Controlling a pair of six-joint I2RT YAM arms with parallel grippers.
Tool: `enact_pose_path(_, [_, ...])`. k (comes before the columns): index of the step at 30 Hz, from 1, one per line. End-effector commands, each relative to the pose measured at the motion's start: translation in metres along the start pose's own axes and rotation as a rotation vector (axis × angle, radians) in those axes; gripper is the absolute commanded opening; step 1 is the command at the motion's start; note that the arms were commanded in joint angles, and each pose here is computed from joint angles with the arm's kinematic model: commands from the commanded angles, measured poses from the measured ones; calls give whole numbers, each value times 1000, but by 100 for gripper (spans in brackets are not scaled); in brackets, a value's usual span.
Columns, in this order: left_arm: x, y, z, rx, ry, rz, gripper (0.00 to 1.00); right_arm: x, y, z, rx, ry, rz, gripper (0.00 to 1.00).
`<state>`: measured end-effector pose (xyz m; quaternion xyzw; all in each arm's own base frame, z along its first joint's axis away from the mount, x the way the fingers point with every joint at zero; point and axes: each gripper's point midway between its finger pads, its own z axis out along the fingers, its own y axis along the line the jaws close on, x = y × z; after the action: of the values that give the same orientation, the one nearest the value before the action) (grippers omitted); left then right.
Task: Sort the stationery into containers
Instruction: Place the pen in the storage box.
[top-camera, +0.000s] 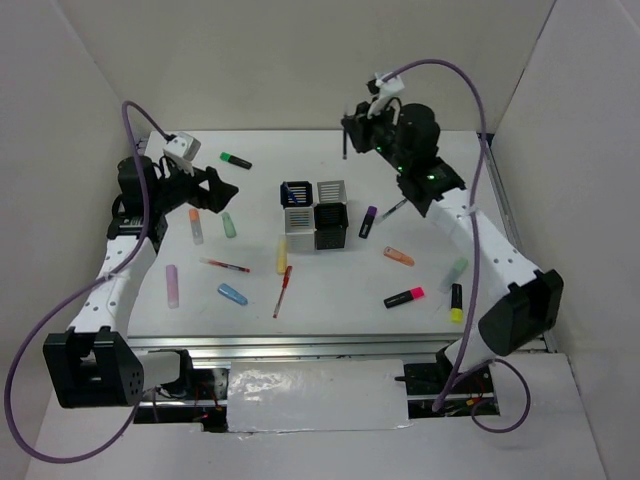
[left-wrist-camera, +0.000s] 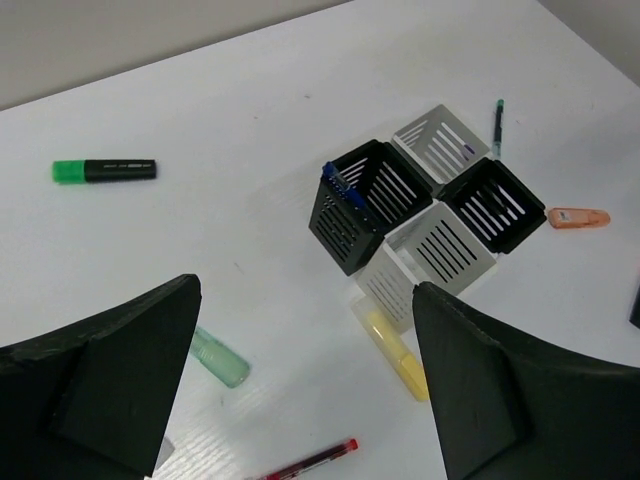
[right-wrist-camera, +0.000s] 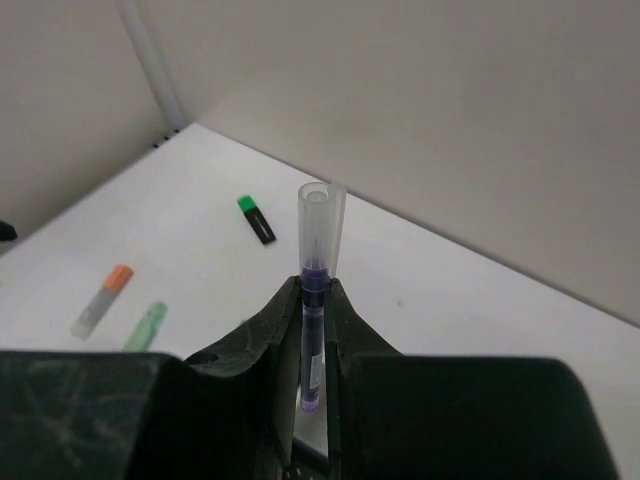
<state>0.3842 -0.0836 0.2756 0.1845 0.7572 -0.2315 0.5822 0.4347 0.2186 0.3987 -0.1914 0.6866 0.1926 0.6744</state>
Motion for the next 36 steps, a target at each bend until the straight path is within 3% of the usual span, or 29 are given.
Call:
enact_pose_path(1, [-21, 8, -11, -78, -84, 37, 99, -30, 10, 39, 50, -220, 48, 0])
enact_pose_path(6, [-17, 15, -26, -148, -93, 131, 99, 20, 33, 99, 84, -174, 68, 0])
enact_pose_path(15, [5, 15, -32, -137, -78, 147, 99, 77, 48, 134, 83, -94, 121, 0])
enact_pose_path(25, [22, 28, -21, -118, -50, 104, 99, 131, 71, 131, 65, 26, 155, 0])
enact_pose_path(36, [33, 35, -19, -124, -23, 61, 99, 167, 83, 119, 63, 103, 153, 14])
